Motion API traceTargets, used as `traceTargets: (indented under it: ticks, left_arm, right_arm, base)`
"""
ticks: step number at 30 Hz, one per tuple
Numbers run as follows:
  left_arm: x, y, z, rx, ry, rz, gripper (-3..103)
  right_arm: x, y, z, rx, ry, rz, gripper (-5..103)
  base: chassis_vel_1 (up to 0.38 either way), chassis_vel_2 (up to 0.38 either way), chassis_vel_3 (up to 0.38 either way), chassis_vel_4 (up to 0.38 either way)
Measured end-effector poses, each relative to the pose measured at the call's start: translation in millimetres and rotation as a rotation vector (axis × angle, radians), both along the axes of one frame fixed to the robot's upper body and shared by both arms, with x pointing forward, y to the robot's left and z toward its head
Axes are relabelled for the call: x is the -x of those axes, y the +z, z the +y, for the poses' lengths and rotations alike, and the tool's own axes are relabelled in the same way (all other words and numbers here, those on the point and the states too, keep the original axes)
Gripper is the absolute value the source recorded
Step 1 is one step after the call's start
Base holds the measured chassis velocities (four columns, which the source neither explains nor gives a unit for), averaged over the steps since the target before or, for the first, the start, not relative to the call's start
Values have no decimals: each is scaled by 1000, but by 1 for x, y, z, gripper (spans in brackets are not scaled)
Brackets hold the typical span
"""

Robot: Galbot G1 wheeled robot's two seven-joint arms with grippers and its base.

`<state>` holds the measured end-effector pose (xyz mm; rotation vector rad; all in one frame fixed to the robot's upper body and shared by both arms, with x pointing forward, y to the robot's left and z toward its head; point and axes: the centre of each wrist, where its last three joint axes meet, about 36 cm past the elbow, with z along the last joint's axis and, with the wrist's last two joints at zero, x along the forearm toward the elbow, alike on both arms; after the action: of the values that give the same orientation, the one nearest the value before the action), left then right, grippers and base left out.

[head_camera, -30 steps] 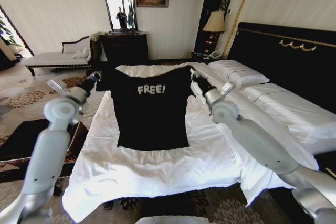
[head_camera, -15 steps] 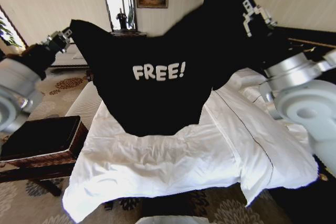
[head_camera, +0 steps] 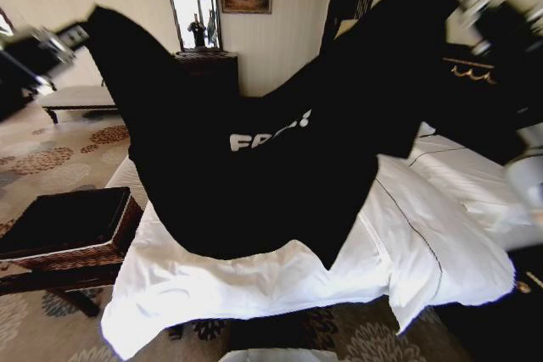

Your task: Fold the clothes on the bed and place them into the basket.

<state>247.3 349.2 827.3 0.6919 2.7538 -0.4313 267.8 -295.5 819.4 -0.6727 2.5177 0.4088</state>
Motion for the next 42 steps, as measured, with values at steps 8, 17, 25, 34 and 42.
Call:
traceTargets:
  ticks: [8,17,25,34,42]
  left_arm:
    - [-103,-99,5,-181,190,402,0]
    - [-244,-330,-44,-325,255,828,0]
    - [-285,-402,-72,-310,272,916,0]
    - [-292,-405,-55,-172,295,855,0]
    - [-292,-435,-52,-223,321,881,0]
  right_arm:
    - [-59,-103,13,50,-90,590,0]
    - [-182,-298,34,122,-279,1090,0]
    - [-231,-374,47,163,-362,1137,0]
    - [-269,-402,58,139,-392,1073,0]
    - [-276,-432,64,190,-450,1073,0]
  base:
    - [0,0,0,0]
    - [0,0,0,0]
    - [0,0,0,0]
    - [0,0,0,0]
    - [0,0,0,0]
